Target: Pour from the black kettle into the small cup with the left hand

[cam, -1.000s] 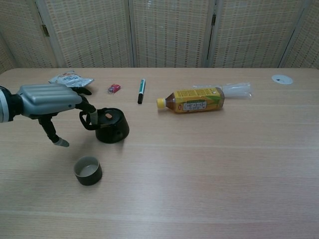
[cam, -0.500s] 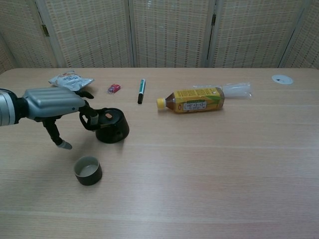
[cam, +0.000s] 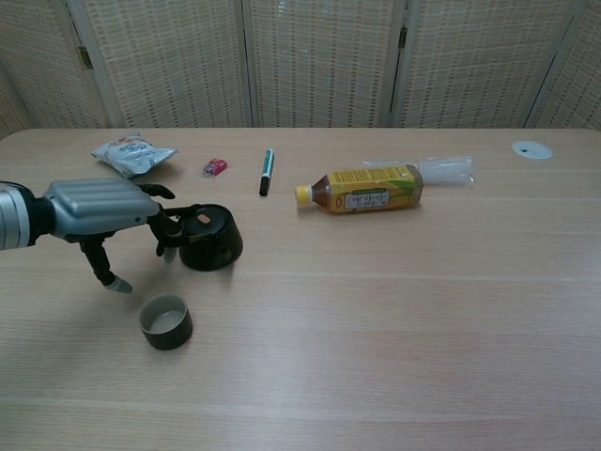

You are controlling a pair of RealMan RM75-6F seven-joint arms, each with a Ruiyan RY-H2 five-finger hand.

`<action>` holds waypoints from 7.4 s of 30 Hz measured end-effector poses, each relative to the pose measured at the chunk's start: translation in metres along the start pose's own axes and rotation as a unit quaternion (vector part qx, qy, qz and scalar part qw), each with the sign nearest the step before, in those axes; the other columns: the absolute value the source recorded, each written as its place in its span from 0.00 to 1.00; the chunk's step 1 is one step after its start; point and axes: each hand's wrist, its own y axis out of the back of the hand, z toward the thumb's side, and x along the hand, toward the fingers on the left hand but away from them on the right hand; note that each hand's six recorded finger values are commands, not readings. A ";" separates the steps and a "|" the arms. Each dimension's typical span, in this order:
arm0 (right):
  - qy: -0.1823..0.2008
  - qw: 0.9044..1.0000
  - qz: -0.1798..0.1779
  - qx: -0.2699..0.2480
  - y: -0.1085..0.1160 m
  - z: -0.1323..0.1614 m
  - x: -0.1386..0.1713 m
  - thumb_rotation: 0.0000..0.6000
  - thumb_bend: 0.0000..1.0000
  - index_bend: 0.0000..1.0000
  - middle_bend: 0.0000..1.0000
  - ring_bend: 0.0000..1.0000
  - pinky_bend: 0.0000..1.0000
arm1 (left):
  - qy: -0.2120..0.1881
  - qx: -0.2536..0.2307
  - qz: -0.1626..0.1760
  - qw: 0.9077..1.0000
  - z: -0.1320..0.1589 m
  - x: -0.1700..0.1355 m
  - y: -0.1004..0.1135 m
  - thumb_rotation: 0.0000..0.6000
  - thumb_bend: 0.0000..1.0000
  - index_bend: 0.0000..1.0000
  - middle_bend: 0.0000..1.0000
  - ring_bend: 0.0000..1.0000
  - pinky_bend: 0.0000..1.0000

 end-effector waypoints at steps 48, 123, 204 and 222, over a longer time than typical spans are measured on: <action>-0.014 1.000 0.002 -0.006 -0.005 -0.010 -0.002 1.00 0.31 0.09 0.16 0.26 0.07 | 0.005 -0.080 0.057 0.995 -0.020 0.023 0.028 1.00 0.15 0.98 1.00 0.85 0.07; 0.004 1.000 -0.006 -0.008 0.000 -0.003 -0.011 1.00 0.31 0.09 0.18 0.26 0.07 | 0.065 -0.084 0.131 0.986 -0.018 -0.029 0.067 0.63 0.51 1.00 1.00 0.94 0.34; 0.007 1.000 -0.003 -0.012 -0.003 -0.002 -0.010 1.00 0.31 0.09 0.19 0.27 0.07 | 0.044 0.076 0.139 0.986 0.055 -0.062 0.041 0.90 0.53 1.00 1.00 0.94 0.41; 0.007 1.000 -0.005 -0.012 -0.002 -0.002 -0.008 1.00 0.31 0.09 0.19 0.27 0.07 | 0.048 0.096 0.149 0.983 0.054 -0.063 0.042 0.90 0.53 1.00 1.00 0.94 0.41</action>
